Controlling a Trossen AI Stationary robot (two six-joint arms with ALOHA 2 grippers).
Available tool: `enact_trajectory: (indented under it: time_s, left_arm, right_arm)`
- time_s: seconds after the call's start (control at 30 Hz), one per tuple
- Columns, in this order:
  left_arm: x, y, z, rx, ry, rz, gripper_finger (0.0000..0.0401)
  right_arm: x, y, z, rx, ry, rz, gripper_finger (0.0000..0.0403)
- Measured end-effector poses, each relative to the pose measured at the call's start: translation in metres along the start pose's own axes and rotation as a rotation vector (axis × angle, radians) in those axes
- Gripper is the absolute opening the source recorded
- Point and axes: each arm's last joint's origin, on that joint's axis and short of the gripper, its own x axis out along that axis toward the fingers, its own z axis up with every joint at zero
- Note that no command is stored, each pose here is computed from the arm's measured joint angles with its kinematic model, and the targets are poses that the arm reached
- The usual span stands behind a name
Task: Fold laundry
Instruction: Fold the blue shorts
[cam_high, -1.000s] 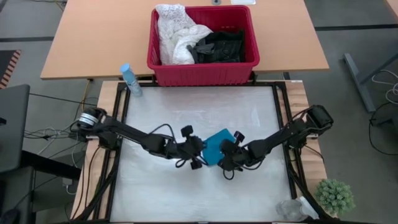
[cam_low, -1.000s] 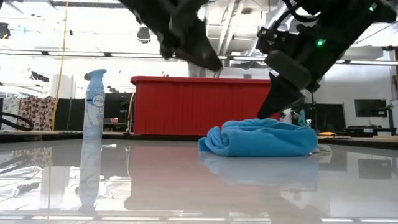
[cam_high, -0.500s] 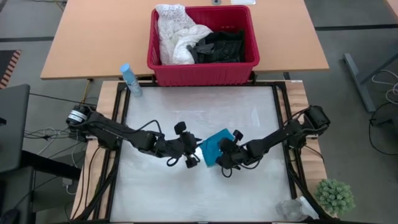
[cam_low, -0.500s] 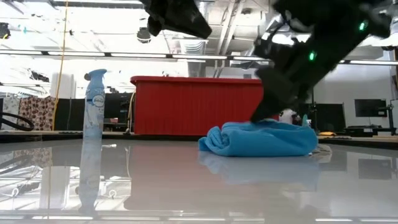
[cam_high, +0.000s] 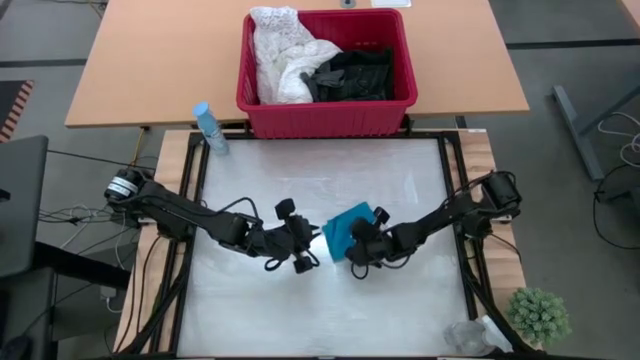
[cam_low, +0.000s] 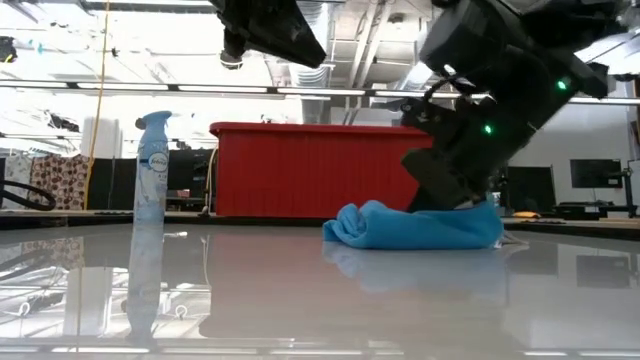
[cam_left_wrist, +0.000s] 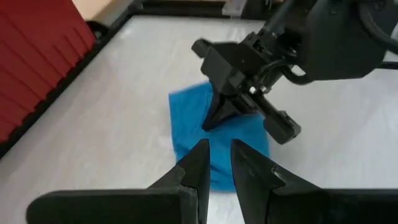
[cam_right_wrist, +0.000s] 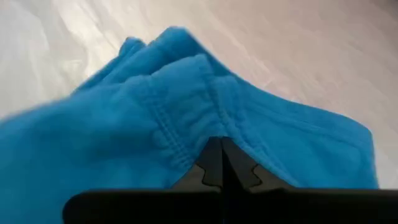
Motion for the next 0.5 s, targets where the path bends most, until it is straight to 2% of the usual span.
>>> enact_trajectory:
  time_s: [0.17, 0.3, 0.5]
  left_arm:
    - [-0.029, 0.016, 0.022, -0.077, -0.096, -0.006, 0.0054]
    - [-0.058, 0.033, 0.039, -0.13, -0.181, -0.024, 0.0054]
    - [-0.099, 0.056, 0.056, -0.207, -0.285, -0.064, 0.0054]
  right_arm:
    - [-0.031, -0.009, 0.038, 0.062, -0.108, 0.075, 0.0018]
    - [-0.051, -0.02, 0.058, 0.12, -0.166, 0.149, 0.0018]
    - [-0.043, -0.015, 0.055, 0.17, -0.097, 0.238, 0.0018]
